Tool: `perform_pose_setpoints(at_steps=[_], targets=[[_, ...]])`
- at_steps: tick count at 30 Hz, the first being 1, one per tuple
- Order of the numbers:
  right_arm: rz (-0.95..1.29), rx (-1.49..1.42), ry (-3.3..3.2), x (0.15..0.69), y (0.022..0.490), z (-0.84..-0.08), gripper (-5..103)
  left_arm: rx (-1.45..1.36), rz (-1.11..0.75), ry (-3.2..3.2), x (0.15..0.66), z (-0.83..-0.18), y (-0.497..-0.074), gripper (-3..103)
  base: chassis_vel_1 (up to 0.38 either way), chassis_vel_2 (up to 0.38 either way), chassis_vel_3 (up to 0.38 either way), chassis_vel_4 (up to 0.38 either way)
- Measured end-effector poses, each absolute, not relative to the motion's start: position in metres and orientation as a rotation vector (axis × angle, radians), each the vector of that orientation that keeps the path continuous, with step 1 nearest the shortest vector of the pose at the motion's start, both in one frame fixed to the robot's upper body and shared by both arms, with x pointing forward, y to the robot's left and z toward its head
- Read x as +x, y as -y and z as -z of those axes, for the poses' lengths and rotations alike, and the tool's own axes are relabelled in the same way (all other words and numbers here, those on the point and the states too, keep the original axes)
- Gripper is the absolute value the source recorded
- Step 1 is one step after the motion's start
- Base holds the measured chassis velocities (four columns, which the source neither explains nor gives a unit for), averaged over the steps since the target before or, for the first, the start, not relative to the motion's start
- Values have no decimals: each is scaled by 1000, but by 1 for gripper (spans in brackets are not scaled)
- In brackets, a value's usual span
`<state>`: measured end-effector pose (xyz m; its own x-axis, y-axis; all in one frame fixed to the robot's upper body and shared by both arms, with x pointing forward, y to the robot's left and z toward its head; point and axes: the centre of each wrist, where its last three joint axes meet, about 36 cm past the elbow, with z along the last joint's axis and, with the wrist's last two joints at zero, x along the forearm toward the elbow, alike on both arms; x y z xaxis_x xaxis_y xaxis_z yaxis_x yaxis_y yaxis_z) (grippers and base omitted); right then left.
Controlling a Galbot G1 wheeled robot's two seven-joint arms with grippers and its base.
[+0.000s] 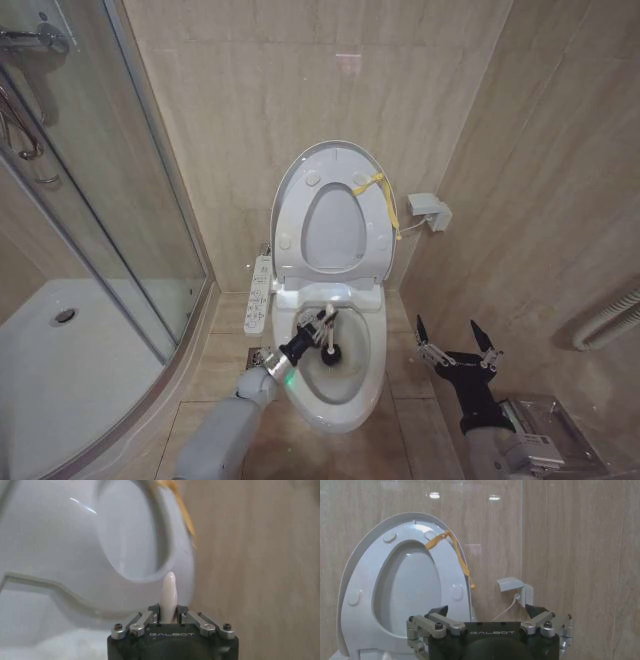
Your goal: Open the toilet lid, clean the toilet bowl with a toilet brush, close the toilet lid, and flush.
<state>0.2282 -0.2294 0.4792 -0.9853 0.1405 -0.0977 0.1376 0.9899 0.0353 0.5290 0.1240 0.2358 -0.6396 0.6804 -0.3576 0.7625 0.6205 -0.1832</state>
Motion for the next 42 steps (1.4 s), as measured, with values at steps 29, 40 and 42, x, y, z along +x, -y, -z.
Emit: perform_pose_setpoints(at_steps=[29, 40, 42], targets=[[-43, 212, -3034, 228, 229, -479, 100, 1144, 746, -2573, 502, -249, -77, 21, 0, 0, 0, 0], [-43, 212, -3034, 228, 229, -479, 100, 1324, 225, -2541, 511, -215, -121, 21, 0, 0, 0, 0], [-43, 212, -3034, 228, 229, -479, 100, 1327, 180, -2526, 515, -217, -125, 21, 0, 0, 0, 0]])
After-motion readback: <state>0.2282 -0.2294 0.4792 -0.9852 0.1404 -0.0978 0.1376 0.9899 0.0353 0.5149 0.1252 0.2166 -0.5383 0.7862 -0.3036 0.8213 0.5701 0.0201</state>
